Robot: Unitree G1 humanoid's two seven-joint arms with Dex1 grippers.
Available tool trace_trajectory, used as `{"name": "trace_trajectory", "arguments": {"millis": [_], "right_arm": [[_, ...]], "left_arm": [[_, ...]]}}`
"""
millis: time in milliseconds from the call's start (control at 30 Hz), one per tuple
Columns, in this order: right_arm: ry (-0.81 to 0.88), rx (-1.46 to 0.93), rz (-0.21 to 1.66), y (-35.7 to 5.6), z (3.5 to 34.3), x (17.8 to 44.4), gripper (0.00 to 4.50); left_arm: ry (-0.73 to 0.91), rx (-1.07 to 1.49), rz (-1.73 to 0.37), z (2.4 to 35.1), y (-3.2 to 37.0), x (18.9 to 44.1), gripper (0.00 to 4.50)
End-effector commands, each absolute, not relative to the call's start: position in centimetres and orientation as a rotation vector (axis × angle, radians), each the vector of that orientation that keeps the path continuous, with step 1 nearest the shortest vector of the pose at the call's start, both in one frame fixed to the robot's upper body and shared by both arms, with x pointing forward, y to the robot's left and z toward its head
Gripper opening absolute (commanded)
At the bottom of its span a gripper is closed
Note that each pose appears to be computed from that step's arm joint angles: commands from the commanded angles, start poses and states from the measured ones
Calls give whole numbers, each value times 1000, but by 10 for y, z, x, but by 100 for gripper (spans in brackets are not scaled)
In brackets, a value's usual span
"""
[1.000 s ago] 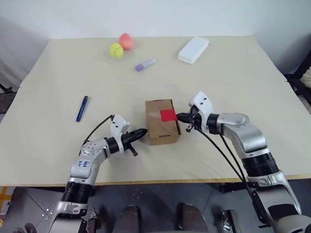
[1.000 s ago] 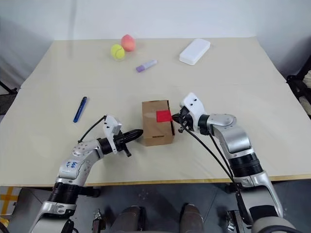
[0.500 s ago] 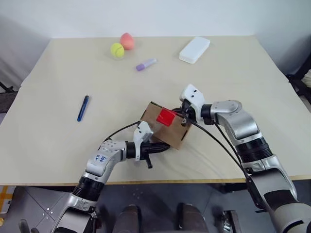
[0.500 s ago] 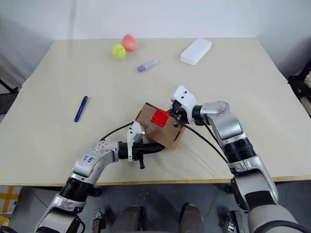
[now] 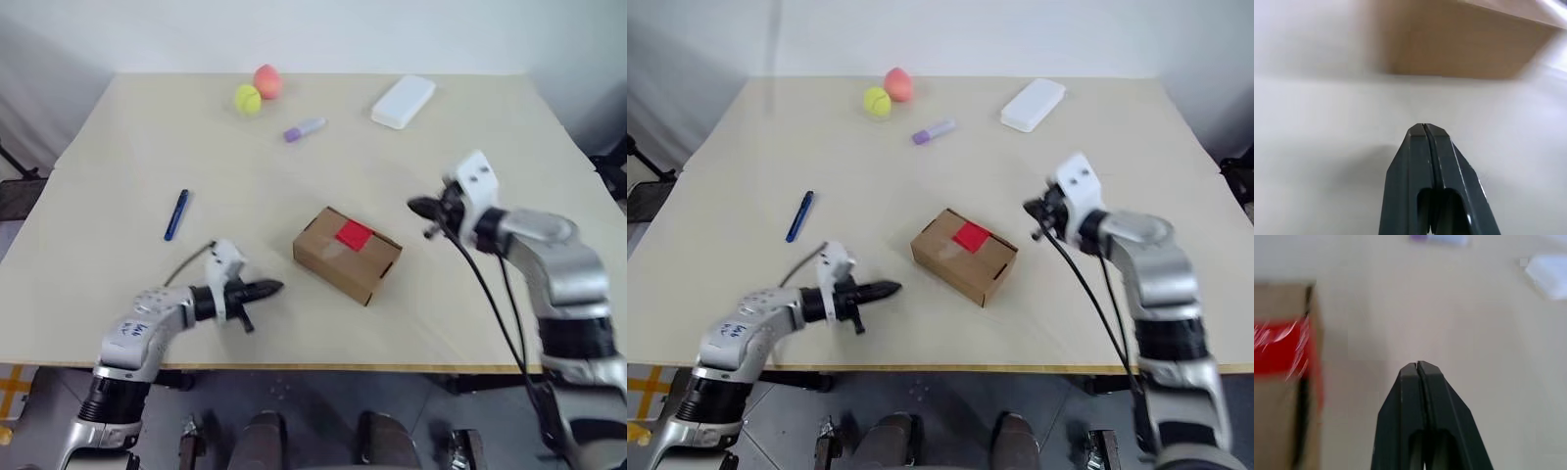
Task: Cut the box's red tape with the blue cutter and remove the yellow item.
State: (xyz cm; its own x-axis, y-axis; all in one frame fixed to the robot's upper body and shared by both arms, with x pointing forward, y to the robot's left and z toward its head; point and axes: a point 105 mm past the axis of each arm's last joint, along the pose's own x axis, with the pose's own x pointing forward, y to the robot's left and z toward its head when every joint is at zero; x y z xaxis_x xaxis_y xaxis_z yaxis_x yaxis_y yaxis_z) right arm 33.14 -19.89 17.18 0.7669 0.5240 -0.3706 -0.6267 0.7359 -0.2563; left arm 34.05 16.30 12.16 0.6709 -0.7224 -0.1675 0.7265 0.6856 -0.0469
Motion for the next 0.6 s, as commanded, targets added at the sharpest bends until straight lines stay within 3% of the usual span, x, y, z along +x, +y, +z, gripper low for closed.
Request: {"name": "trace_trajectory", "arguments": {"millis": [33,133,200,400,600], "right_arm": [[373,-423,757,-190,164,290,4],[453,-435,813,-181,144,274,4],[430,-411,818,-171,141,278,4],[367,-374,834,-140,140,289,4],[347,-340,855,-130,149,273,4]], "left_arm": [[29,56,-775,145,161,364,0],[23,57,-846,143,142,373,0],[23,47,-917,143,125,376,0],[50,44,-1120,138,82,372,0],[86,41,-1246,137,67,359,0]]}}
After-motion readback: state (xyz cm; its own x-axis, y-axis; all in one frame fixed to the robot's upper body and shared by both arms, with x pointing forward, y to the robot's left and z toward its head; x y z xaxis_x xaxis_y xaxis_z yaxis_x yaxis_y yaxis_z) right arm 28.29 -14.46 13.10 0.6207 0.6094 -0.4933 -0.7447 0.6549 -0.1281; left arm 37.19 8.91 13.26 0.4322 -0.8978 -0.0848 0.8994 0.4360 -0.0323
